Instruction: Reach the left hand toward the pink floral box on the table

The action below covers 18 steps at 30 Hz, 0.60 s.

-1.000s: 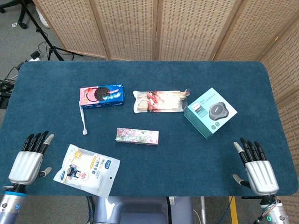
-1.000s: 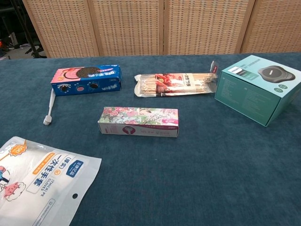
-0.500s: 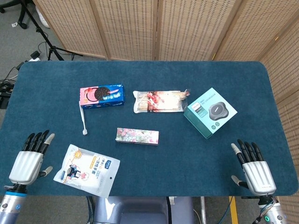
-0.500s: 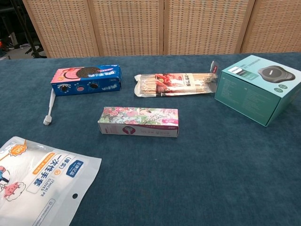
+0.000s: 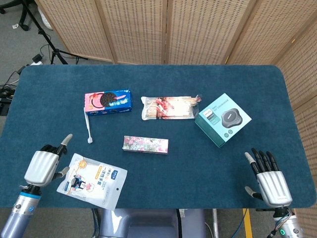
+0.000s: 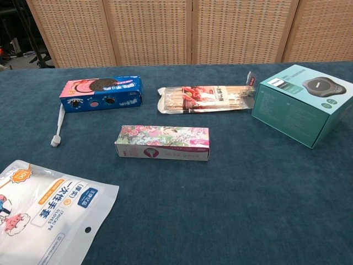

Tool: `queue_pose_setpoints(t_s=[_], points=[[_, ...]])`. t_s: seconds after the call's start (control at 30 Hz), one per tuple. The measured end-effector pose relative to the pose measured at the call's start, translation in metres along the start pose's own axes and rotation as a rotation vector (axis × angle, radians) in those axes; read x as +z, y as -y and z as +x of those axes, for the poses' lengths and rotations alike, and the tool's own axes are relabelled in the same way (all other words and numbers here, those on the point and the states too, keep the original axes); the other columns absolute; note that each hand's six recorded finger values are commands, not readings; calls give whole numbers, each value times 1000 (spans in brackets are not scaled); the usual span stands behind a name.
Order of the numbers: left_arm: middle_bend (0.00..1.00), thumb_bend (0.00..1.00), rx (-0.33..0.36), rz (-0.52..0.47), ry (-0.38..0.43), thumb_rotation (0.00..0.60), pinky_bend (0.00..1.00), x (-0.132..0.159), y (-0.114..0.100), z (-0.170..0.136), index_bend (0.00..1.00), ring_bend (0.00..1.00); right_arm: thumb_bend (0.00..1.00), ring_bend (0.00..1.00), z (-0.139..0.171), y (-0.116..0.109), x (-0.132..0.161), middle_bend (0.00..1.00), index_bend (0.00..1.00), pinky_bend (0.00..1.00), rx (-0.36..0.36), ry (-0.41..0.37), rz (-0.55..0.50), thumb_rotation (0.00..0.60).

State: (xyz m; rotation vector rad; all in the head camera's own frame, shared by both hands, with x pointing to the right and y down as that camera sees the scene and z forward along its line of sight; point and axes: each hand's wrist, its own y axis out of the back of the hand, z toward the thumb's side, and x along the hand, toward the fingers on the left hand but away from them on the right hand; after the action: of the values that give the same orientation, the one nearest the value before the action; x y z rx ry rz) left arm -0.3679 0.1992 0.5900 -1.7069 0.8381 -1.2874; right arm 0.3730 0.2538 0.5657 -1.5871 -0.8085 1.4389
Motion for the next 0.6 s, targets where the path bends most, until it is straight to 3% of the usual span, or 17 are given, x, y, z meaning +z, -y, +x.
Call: queue_pose_setpoints(t_s=[0.1,0.2,0.4,0.6], points=[[675,559,-41,-23,32,600,519,9,2,11,0,679,195,0,0,0,1,0,0,0,1,-4,-3,600],[686,673,-107,-53,67,600,528,22,5,26,0,690,195,0,0,0,1,0,0,0,2,-5,-4,600],[686,737,-239,-108,126,600,575,49,8,55,0,724,195,0,0,-1,0,0,0,0,1,-4,-9,600],[714,744,-294,-132,174,600,668,79,3,80,0,809,196,0,0,-1,0,0,0,0,0,-6,-15,600]])
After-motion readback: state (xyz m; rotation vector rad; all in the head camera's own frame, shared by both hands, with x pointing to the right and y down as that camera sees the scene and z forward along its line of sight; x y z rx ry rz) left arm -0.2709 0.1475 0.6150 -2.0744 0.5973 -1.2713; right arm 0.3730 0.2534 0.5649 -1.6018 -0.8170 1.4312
